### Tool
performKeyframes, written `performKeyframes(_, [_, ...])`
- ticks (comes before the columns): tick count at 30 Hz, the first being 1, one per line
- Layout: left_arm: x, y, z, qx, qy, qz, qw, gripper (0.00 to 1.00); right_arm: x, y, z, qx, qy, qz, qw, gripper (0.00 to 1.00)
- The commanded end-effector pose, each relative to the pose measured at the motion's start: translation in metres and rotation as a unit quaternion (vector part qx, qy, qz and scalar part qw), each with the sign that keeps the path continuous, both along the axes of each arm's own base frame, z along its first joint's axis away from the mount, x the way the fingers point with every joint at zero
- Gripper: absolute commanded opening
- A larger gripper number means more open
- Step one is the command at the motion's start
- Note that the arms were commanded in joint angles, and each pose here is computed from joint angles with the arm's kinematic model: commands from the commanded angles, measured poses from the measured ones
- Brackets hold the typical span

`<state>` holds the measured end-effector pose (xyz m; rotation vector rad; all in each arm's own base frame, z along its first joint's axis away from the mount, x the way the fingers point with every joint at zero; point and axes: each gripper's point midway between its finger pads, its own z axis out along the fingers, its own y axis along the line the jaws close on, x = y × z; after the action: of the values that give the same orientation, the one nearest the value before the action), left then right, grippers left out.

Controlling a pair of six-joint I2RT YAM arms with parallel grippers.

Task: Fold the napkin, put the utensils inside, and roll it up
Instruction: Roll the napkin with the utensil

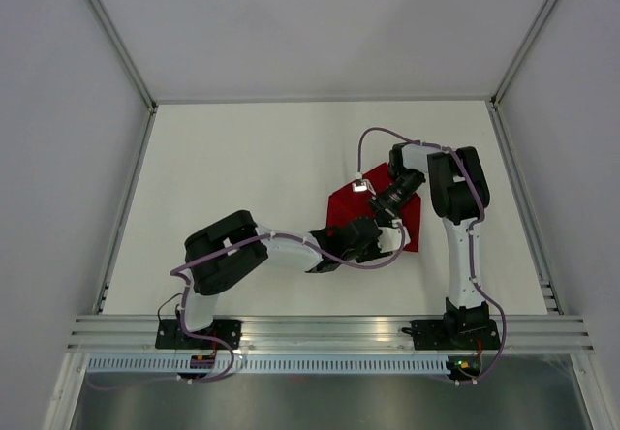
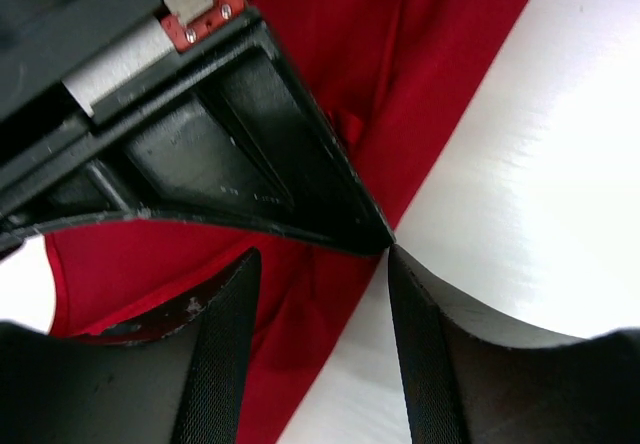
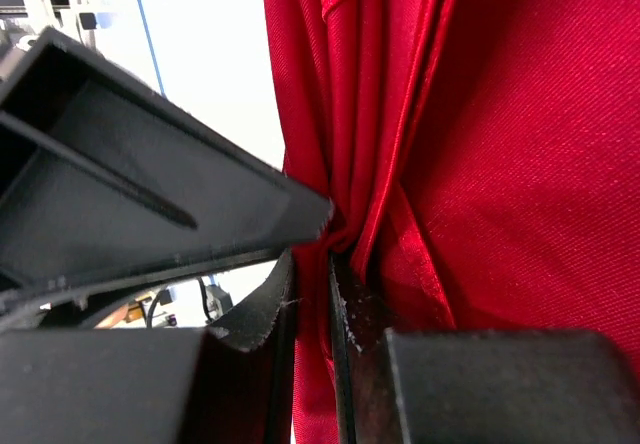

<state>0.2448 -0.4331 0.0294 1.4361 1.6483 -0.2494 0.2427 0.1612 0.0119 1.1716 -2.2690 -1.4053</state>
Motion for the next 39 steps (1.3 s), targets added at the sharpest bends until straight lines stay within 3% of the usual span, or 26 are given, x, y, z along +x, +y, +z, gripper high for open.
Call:
performKeyframes(1, [0.008,-0.011,-0.001,0.011,-0.041,-0.018,0.999,0.60,0.019,-0.014,-0.036,-0.013,-0.061,0.036,0.997,0.12])
performKeyframes(4, [0.002,-0.008,-0.016,0.028,-0.030,-0.032,0.999,0.53,0.019,-0.014,-0.035,-0.009,-0.057,0.037,0.998,0.12])
performKeyframes(9, [-0.009,-0.004,-0.037,0.049,0.004,-0.048,0.998,0.19,0.023,-0.013,-0.030,-0.001,-0.056,0.038,0.998,0.12])
performKeyframes(13, [-0.018,-0.005,-0.045,0.050,0.036,-0.059,0.996,0.02,0.025,-0.014,-0.024,0.005,-0.062,0.038,0.997,0.16])
performKeyframes(20, [-0.029,-0.003,-0.048,0.039,0.117,-0.085,0.989,0.02,0.035,-0.011,0.008,0.032,-0.106,0.008,0.994,0.47])
performKeyframes(23, [-0.032,0.000,-0.049,0.034,0.155,-0.092,0.983,0.02,0.051,-0.013,0.035,0.046,-0.145,-0.025,0.988,0.53])
performKeyframes(32, [-0.028,0.003,-0.042,-0.001,0.255,-0.094,0.962,0.02,0.087,-0.051,0.098,0.098,-0.243,-0.147,0.954,0.56])
performKeyframes(38, [-0.022,0.012,-0.039,-0.021,0.383,-0.089,0.919,0.02,0.083,-0.086,0.110,0.103,-0.342,-0.181,0.916,0.56])
performKeyframes(39, [-0.028,0.014,-0.037,-0.025,0.417,-0.093,0.904,0.02,0.079,-0.087,0.108,0.096,-0.352,-0.183,0.913,0.56])
